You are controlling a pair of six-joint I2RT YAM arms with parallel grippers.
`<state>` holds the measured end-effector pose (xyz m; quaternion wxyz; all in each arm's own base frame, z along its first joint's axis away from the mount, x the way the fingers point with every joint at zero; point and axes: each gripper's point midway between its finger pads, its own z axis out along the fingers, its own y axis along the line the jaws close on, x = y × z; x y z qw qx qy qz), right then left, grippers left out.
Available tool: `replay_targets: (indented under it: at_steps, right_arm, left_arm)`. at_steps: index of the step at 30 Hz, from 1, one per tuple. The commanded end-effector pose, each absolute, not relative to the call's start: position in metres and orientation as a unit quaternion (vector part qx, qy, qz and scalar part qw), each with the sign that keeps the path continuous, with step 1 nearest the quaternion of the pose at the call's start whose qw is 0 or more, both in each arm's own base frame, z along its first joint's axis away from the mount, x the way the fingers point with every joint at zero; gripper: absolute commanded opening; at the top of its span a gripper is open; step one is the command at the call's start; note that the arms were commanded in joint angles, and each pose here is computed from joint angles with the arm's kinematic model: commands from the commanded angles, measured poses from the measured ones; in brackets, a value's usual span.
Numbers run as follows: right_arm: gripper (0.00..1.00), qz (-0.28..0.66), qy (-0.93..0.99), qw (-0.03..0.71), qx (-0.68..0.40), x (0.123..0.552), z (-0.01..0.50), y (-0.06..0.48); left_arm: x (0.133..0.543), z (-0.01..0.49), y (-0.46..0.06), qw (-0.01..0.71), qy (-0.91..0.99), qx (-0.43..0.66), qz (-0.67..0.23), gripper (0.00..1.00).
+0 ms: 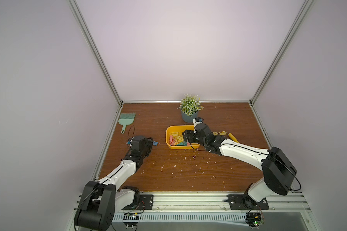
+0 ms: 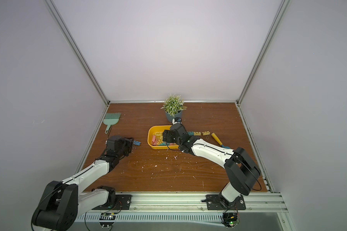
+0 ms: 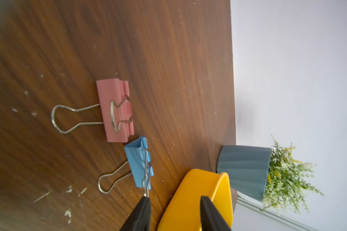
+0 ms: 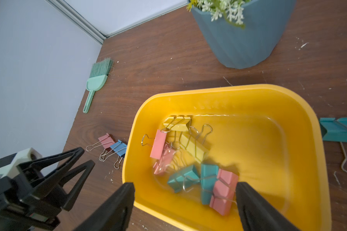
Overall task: Take out the binder clips from the storage box
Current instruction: Place the binder clip at the center of the board, then pick up the binder clip from the storage box.
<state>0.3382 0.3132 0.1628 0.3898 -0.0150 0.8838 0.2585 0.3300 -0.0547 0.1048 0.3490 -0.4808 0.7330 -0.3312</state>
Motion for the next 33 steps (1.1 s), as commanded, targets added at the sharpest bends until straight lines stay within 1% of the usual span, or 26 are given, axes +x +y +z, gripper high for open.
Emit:
replay_targets:
  at_steps: [1,2,4,6,7,10,12,14,17,19,22,23,24,28,31,33]
  right_arm:
    - [0.87,0.264,0.862,0.433,-0.013,0.339,0.193,0.305]
    - [0.87,0.264,0.859,0.438,-0.013,0.338,0.194,0.303]
    - [0.87,0.262,0.855,0.447,-0.01,0.338,0.197,0.298]
    - [0.87,0.253,0.855,0.452,-0.004,0.338,0.197,0.293]
    - [0.87,0.25,0.855,0.454,-0.002,0.339,0.197,0.291]
    - [0.88,0.247,0.854,0.458,-0.002,0.34,0.199,0.288]
    - [0.88,0.246,0.854,0.458,-0.003,0.34,0.2,0.288]
    - [0.88,0.245,0.854,0.459,-0.002,0.342,0.2,0.286]
    - [0.88,0.241,0.857,0.456,-0.003,0.343,0.197,0.285]
    - [0.89,0.238,0.859,0.452,-0.003,0.344,0.195,0.283]
    - [0.9,0.233,0.862,0.449,0.003,0.346,0.192,0.278]
    - [0.9,0.232,0.863,0.448,0.006,0.347,0.19,0.277]
    - [0.9,0.233,0.863,0.447,0.009,0.348,0.189,0.275]
    - [0.9,0.222,0.871,0.437,0.02,0.352,0.183,0.263]
    - [0.92,0.202,0.878,0.429,0.056,0.354,0.174,0.242]
    - [0.92,0.209,0.876,0.428,0.073,0.354,0.17,0.231]
  left_arm:
    - [0.336,0.133,-0.048,0.395,0.757,-0.424,-0.302,0.56]
    - [0.34,0.142,-0.05,0.41,0.762,-0.4,-0.302,0.59]
    - [0.347,0.162,-0.053,0.433,0.776,-0.353,-0.293,0.72]
    - [0.356,0.179,-0.059,0.463,0.785,-0.294,-0.288,0.88]
    - [0.358,0.184,-0.059,0.472,0.79,-0.277,-0.277,0.99]
    - [0.362,0.197,-0.055,0.497,0.796,-0.24,-0.247,1.0]
    - [0.362,0.205,-0.048,0.513,0.793,-0.238,-0.227,1.0]
    - [0.36,0.217,-0.05,0.534,0.79,-0.201,-0.224,1.0]
    - [0.357,0.241,-0.075,0.56,0.769,-0.122,-0.285,1.0]
    - [0.354,0.252,-0.094,0.555,0.752,-0.092,-0.344,1.0]
    - [0.357,0.249,-0.125,0.513,0.748,-0.05,-0.418,1.0]
    - [0.359,0.242,-0.136,0.489,0.757,-0.038,-0.432,0.99]
    - [0.36,0.234,-0.149,0.462,0.77,-0.023,-0.439,0.96]
    - [0.358,0.205,-0.204,0.392,0.822,0.056,-0.409,0.9]
    - [0.356,0.188,-0.237,0.358,0.848,0.103,-0.377,0.83]
    - [0.352,0.176,-0.257,0.332,0.86,0.129,-0.366,0.78]
